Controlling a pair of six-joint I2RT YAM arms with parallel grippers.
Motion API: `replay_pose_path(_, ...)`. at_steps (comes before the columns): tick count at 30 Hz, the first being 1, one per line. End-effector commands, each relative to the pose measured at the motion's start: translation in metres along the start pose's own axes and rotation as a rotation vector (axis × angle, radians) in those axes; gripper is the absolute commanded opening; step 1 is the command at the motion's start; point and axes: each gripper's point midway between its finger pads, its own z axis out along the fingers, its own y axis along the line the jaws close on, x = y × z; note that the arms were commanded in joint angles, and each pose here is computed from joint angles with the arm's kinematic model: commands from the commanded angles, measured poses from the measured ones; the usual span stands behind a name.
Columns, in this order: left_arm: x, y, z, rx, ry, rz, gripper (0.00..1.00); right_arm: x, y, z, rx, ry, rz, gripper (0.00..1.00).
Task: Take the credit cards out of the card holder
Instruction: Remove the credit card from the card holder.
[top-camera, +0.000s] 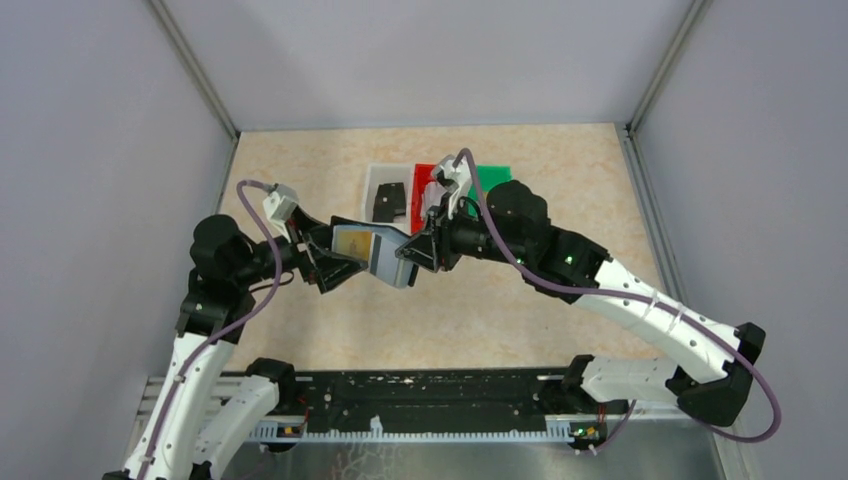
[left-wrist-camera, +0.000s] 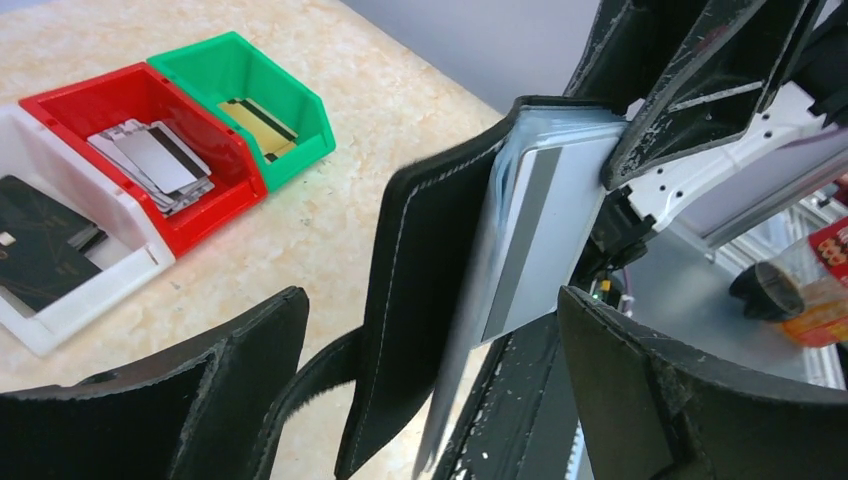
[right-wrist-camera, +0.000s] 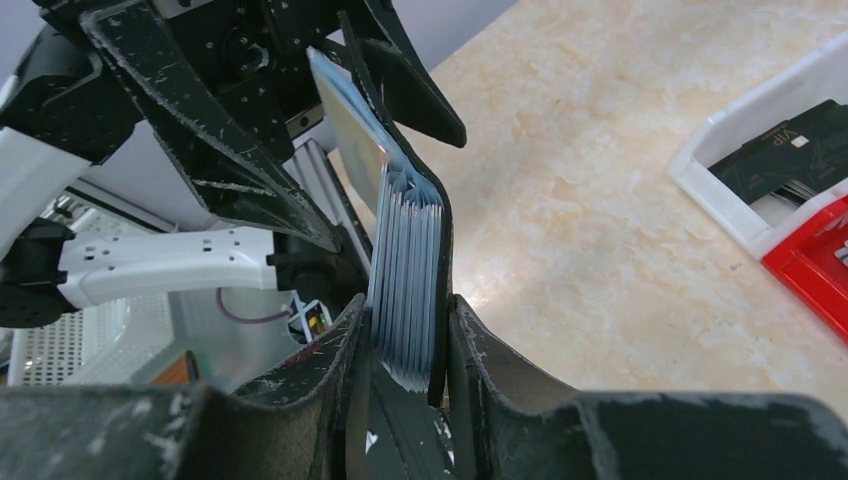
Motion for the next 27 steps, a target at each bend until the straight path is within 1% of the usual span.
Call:
replay_pose_path(1, -0.023, -0.009, -0.003, -0.020, -0.066, -0.042, 0.98, -0.059, 0.033, -0.026, -0.142, -0.228, -0.003, 0.00)
replay_pose_path(5, -0.022, -0.010, -0.003, -0.019, -0.063, -0.061, 0.96, -0.064, 0.033, -0.031, -0.148, -0.259, 0.003, 0.00)
replay_pose_path(8, -0.026, -0.023, -0.004, 0.041, -0.068, -0.051, 0.90, -0.065, 0.032, -0.032, -0.145, -0.266, 0.009, 0.00)
replay_pose_path(10, -0.032, -0.033, -0.007, 0.083, -0.086, -0.011, 0.80, -0.065, 0.031, -0.033, -0.144, -0.270, 0.013, 0.00)
replay_pose_path(13, -0.048, -0.044, -0.013, 0.093, -0.150, 0.047, 0.70, -0.066, 0.029, -0.033, -0.151, -0.282, 0.024, 0.00)
replay_pose_path(19, -0.057, -0.052, -0.014, 0.119, -0.147, 0.036, 0.55, -0.063, 0.029, -0.030, -0.192, -0.284, 0.052, 0.00)
replay_pose_path(23, -0.068, -0.061, -0.017, 0.138, -0.177, 0.053, 0.40, -0.065, 0.031, -0.031, -0.237, -0.324, 0.085, 0.00)
replay_pose_path(24, -0.070, -0.062, -0.018, 0.137, -0.183, 0.058, 0.38, -0.065, 0.032, -0.032, -0.254, -0.333, 0.098, 0.00)
replay_pose_path(27, -0.075, -0.061, -0.019, 0.117, -0.198, 0.078, 0.34, -0.068, 0.034, -0.034, -0.292, -0.364, 0.132, 0.00)
